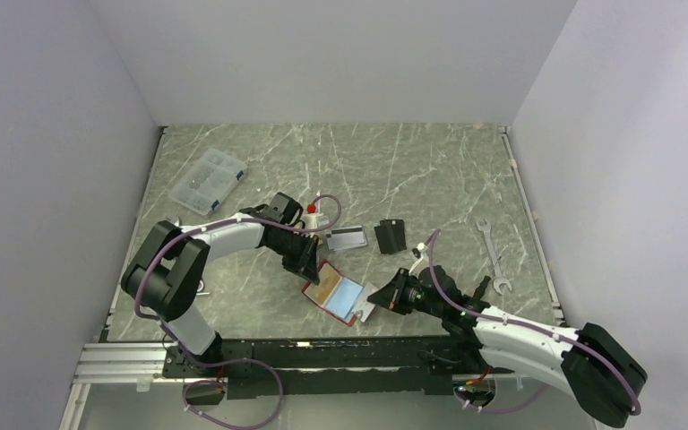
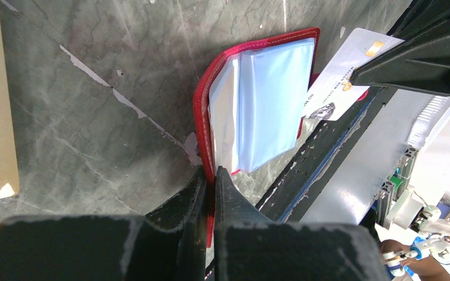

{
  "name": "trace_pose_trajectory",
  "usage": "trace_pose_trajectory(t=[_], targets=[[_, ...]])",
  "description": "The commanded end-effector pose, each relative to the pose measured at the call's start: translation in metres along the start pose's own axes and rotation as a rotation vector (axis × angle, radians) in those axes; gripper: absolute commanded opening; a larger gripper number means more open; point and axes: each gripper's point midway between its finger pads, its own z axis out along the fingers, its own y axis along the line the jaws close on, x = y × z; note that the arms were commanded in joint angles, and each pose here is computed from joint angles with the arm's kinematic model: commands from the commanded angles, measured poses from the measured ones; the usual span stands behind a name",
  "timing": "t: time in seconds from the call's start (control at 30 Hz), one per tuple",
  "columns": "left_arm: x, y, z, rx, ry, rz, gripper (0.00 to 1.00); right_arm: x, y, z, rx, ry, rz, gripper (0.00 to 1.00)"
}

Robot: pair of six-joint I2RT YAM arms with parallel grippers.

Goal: Put the credit cards into the card holder
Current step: Turn over the card slot in the card holder.

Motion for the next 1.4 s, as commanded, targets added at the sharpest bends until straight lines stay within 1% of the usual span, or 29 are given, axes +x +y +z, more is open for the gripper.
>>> trace_pose_trajectory(t=[0.0, 0.43, 0.87, 1.13, 1.27, 1.37], targets=[[-0.011, -0.004, -0.005, -0.008, -0.044, 0.052, 0.04, -0.007, 0.015, 0.003, -0.059, -0.018, -0.002, 0.00], [-0.011, -0.005, -0.006, -0.008, -0.048, 0.052, 0.03, -0.023, 0.048, 0.006, -0.176, -0.026, -0.056, 0.00], [-0.012, -0.006, -0.008, -0.009, -0.053, 0.061, 0.02, -0.030, 0.058, 0.015, -0.203, 0.008, -0.071, 0.00], [-0.014, -0.008, -0.010, -0.004, -0.059, 0.060, 0.02, -0.034, 0.066, 0.011, -0.216, -0.004, -0.088, 0.00], [-0.016, -0.012, -0.012, 0.031, -0.066, 0.048, 0.07, -0.036, 0.071, 0.023, -0.226, 0.022, -0.095, 0.00], [-0.017, -0.014, -0.016, 0.061, -0.081, 0.029, 0.15, -0.036, 0.075, 0.034, -0.240, 0.044, -0.091, 0.00]])
